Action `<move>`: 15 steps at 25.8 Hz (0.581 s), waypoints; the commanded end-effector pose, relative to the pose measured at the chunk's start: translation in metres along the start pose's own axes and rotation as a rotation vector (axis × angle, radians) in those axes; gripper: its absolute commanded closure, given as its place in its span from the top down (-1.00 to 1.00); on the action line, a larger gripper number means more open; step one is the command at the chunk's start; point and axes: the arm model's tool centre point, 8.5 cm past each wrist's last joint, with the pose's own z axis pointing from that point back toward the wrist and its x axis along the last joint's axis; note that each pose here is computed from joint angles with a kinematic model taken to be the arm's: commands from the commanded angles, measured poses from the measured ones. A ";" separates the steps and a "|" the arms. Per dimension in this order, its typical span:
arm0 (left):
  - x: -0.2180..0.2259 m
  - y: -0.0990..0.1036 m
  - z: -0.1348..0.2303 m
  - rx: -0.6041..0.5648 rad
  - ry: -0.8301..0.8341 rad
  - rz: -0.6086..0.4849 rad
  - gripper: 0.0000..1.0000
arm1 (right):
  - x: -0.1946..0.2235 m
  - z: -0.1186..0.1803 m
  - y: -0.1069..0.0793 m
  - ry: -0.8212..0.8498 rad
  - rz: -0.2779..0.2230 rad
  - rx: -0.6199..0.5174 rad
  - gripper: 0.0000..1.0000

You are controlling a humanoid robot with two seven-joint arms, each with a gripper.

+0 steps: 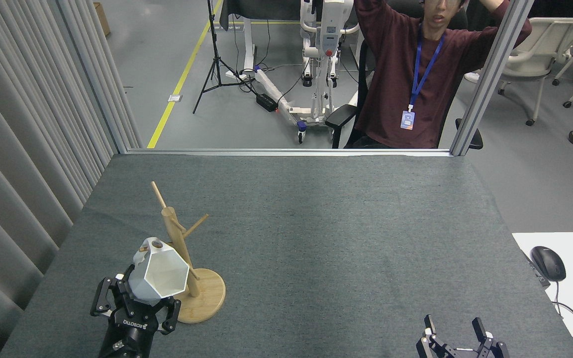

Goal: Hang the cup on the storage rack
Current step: 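Lift the cup and hook its handle onto a stand peg, then open the left gripper and withdraw it from the hanging cup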

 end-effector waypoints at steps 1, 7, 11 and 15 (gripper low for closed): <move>0.003 0.004 -0.008 0.008 -0.004 0.005 -0.20 | 0.000 0.000 0.000 0.000 -0.001 -0.005 0.98; 0.010 0.005 -0.009 0.044 -0.020 0.017 1.00 | 0.001 0.000 0.000 0.001 -0.006 -0.004 0.98; 0.010 0.000 -0.008 0.035 -0.026 0.015 1.00 | 0.002 0.000 0.000 -0.002 -0.008 -0.006 0.98; 0.012 -0.005 0.000 0.043 -0.035 0.016 1.00 | 0.002 0.000 0.000 -0.003 -0.009 -0.006 0.98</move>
